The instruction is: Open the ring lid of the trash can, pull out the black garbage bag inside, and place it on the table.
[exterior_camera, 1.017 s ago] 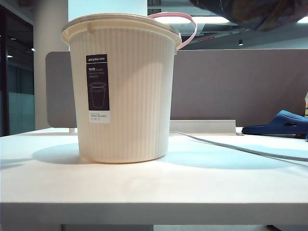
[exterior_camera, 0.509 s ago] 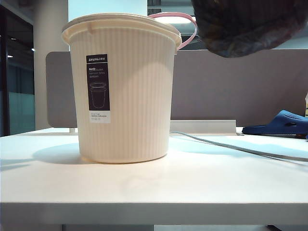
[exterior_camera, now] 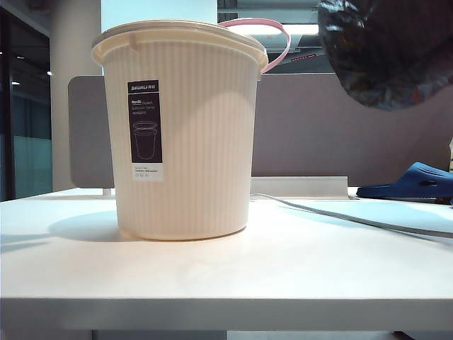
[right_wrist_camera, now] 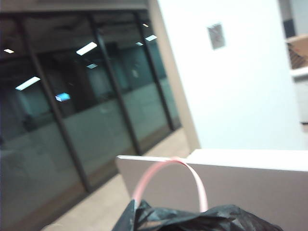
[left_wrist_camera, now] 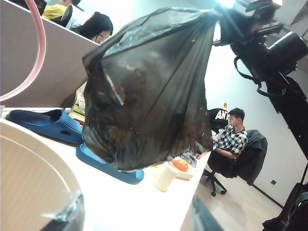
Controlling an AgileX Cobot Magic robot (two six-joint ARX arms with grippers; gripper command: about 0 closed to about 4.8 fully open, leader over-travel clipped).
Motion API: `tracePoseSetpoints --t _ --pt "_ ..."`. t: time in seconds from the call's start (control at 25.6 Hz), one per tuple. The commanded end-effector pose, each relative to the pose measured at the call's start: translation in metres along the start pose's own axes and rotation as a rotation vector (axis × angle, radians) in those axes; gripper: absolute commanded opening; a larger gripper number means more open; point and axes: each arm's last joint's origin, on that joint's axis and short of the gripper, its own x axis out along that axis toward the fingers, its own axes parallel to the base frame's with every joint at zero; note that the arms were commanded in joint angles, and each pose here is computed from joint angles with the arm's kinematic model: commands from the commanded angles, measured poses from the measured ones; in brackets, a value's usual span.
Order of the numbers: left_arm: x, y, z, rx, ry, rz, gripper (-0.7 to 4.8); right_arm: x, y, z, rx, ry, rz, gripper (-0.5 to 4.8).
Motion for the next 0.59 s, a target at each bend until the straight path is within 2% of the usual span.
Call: tracePoseSetpoints --t 0.04,0.59 --pt "0.0 -0.002 0.001 0.016 0.004 -0.007 2.78 -0.001 0.002 0.001 -0.076 -0.012 -0.037 -0.06" --pt "0.0 0.0 -0.001 -0.001 0.019 0.007 2.78 0.006 -0.016 -0.012 -0.147 0.027 -0.162 -0.06"
